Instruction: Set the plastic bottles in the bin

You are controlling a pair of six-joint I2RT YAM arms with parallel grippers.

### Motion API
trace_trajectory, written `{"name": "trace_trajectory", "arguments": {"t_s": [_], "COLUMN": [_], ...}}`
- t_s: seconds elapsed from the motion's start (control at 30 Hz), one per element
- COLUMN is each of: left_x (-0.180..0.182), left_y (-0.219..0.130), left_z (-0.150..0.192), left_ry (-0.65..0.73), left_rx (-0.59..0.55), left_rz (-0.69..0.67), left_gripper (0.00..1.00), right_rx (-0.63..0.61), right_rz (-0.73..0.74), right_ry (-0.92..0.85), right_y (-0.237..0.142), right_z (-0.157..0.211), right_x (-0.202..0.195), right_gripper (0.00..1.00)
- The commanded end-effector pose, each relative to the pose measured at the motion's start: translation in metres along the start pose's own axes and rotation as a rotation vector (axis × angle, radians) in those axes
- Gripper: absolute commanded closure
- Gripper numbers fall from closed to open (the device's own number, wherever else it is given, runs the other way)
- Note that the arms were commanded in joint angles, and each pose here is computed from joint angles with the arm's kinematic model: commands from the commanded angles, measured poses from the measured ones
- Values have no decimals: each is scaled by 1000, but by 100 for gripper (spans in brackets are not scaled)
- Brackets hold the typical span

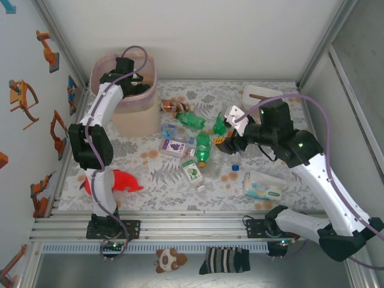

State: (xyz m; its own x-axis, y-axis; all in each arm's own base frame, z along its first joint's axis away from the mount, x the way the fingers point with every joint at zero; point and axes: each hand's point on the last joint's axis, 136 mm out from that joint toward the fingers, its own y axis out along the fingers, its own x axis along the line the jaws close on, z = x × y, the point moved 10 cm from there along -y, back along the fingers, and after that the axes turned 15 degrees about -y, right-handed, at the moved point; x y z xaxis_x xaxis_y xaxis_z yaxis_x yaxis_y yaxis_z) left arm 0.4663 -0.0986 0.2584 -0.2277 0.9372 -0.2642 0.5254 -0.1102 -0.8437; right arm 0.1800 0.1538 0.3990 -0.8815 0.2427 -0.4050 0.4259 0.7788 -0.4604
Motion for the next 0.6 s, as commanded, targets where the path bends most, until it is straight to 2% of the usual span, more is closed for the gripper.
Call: {"name": "trace_trajectory", "arguments": {"t_s": [0.0, 0.17, 0.4, 0.57], "left_x": [-1, -7, -10, -11], "left_y": [-16, -43, -74, -96], "left_z": [-10, -17, -21, -23], "left_ry": [1, -3, 0, 12], "left_rx": [-45, -102, -157, -198], "left_rz": [20, 77, 125, 148], "left_gripper": [16, 12, 11, 10], "right_rx": [-1, 34, 111, 161], "right_rz": [67, 199, 365, 416], "right_ry": [60, 167, 344, 411], "right_y": [5, 8, 14, 19], "right_z": [-2, 0, 9, 15], "right_x": [-8, -20, -35, -40], "right_gripper": [23, 23, 23, 23]}}
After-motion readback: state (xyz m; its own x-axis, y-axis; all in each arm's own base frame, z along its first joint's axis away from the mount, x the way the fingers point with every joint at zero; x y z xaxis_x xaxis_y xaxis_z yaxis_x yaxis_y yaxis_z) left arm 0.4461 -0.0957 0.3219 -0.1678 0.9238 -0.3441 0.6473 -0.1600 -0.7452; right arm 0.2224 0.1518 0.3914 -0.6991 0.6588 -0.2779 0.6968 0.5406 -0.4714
